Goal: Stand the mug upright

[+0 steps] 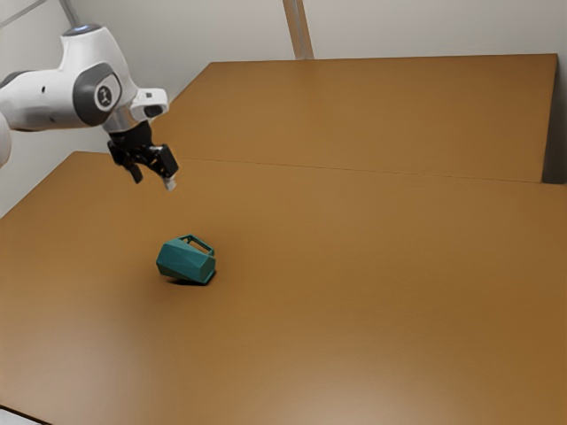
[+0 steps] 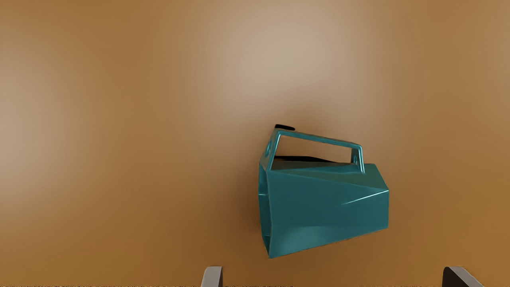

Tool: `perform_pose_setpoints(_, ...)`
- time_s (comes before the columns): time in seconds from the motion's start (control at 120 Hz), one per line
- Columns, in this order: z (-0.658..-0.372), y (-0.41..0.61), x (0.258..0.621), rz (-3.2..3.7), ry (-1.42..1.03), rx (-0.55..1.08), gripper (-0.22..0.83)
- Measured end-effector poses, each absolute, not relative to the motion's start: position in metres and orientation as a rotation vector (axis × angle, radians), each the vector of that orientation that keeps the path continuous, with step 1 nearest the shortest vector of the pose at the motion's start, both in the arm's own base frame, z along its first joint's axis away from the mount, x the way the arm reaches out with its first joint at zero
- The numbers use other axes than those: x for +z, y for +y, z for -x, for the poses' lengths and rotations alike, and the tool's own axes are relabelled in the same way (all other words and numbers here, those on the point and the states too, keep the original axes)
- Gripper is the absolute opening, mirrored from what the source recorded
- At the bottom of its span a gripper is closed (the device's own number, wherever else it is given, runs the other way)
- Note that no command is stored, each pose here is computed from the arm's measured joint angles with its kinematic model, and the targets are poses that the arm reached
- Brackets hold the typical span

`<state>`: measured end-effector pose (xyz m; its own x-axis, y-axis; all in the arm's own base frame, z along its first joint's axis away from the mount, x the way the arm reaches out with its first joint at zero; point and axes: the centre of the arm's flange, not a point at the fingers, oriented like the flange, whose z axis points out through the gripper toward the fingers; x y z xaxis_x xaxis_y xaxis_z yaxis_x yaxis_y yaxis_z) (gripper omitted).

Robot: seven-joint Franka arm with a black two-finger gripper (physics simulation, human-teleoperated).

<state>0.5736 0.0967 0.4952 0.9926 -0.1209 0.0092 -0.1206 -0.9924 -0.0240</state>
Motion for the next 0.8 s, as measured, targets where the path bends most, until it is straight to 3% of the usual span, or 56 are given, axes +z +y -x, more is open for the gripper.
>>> perform_pose_setpoints(0.233, -0.565, 0.123, 0.488, 3.201, 0.107, -0.047, 0.61)
perform_pose_setpoints(0.425, -0.560, 0.190, 0.420, 3.416, -0.082, 0.015, 0.62)
perform_pose_setpoints(0.8, -0.564, 0.202, 0.341, 3.646, 0.169, 0.250, 0.61)
